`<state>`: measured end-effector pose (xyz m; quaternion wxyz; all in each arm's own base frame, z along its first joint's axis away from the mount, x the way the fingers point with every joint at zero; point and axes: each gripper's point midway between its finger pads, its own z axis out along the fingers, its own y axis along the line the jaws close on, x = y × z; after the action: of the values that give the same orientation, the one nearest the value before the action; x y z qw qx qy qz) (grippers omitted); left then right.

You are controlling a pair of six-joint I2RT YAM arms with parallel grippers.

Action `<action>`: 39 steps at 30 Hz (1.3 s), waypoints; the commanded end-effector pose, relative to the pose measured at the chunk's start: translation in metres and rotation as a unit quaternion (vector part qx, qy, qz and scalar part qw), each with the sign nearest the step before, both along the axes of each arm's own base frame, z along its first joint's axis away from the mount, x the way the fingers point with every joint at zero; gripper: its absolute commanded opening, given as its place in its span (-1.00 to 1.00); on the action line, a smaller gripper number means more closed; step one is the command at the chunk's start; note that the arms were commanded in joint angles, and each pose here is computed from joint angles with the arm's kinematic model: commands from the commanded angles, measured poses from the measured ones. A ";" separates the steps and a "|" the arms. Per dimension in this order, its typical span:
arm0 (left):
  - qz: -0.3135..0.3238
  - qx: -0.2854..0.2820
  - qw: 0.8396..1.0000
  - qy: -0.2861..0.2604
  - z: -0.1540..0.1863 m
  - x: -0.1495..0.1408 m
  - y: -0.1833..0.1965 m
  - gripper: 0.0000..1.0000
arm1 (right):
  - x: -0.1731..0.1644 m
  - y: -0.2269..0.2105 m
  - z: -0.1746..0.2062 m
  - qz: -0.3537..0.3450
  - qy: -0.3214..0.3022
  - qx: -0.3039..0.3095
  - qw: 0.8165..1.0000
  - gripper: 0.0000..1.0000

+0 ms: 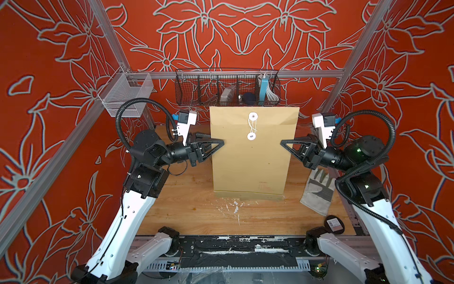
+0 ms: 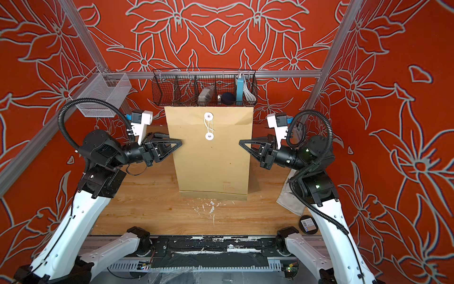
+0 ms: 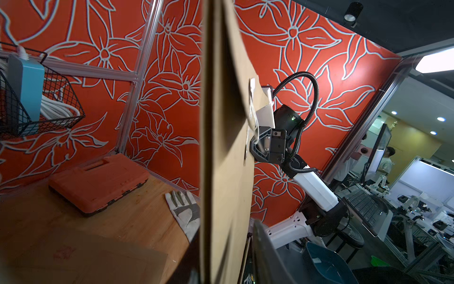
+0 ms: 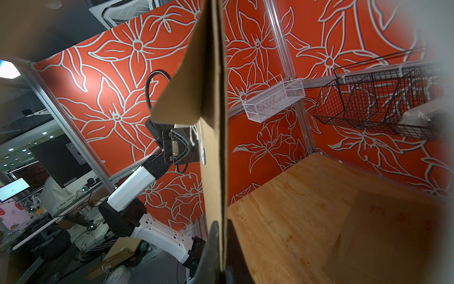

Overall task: Open the file bag
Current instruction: Pick up the file bag from the center of the board.

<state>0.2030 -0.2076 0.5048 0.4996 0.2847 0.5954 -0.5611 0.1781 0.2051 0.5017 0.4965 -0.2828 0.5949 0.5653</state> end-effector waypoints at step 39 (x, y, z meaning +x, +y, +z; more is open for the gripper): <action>0.243 0.361 0.900 -0.024 -0.081 0.042 0.019 -1.00 | 0.059 -0.021 -0.075 -0.170 0.054 -0.074 0.981 0.26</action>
<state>0.2359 -0.2098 0.4420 0.4896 0.2840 0.7670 -0.3023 0.2414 0.1661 0.4249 0.5436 -0.1429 0.7242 0.3995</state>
